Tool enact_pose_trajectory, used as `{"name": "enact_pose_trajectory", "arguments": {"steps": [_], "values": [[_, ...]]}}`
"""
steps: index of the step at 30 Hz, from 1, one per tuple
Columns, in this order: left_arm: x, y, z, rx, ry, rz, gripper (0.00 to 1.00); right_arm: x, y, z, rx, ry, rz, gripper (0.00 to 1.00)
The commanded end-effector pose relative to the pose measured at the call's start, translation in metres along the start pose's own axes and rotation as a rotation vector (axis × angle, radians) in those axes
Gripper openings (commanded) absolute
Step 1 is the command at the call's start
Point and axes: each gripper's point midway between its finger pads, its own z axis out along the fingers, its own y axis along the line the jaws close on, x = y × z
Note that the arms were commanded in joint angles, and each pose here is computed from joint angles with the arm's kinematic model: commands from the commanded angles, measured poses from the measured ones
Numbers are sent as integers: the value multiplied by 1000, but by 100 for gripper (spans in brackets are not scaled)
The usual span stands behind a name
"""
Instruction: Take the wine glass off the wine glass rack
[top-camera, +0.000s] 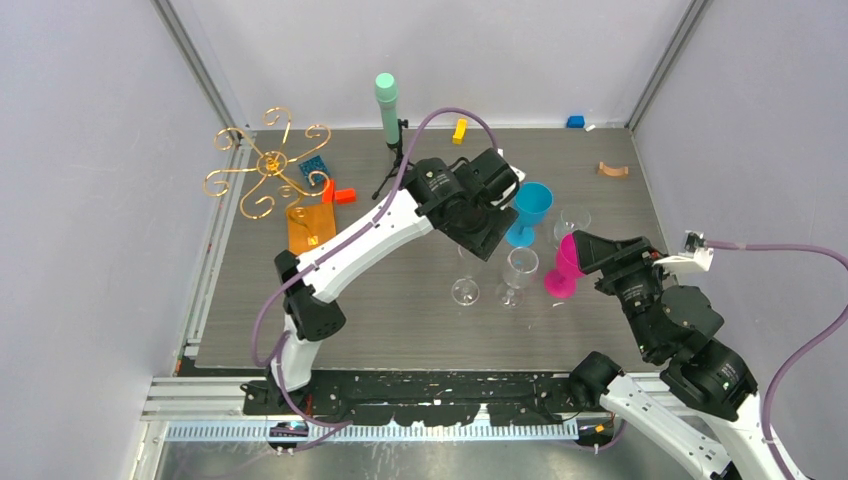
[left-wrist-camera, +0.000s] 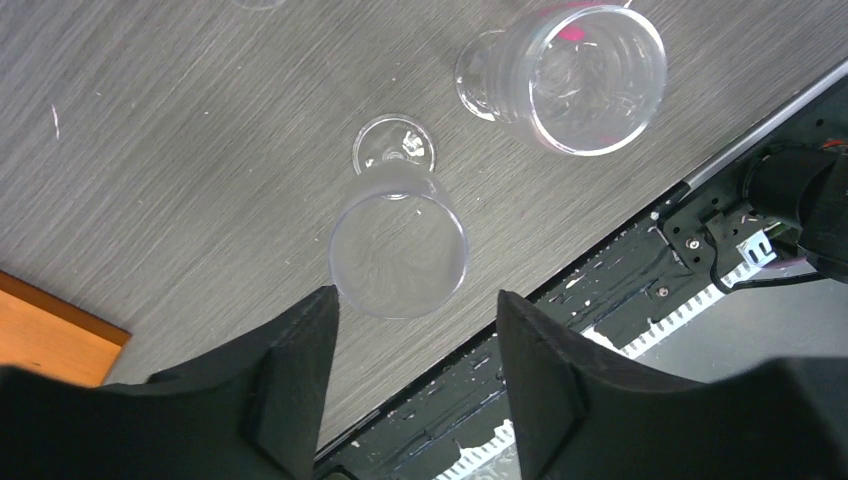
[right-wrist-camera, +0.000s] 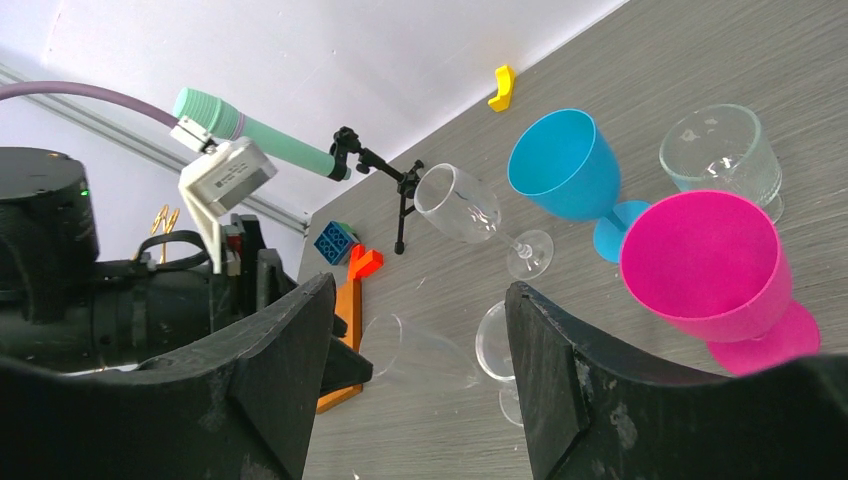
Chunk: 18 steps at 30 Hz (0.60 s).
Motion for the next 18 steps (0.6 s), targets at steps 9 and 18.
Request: {"name": "enact_pose_trajectory", "arguments": {"steps": [9,18], "values": [[-27,37,-94,-108,-347,-163,100,-27,-3,-12,25,-68,-21,68],[9,76,-173,-128,-593,-368,100,-71,-38,-46,161,-163,-185,69]]}}
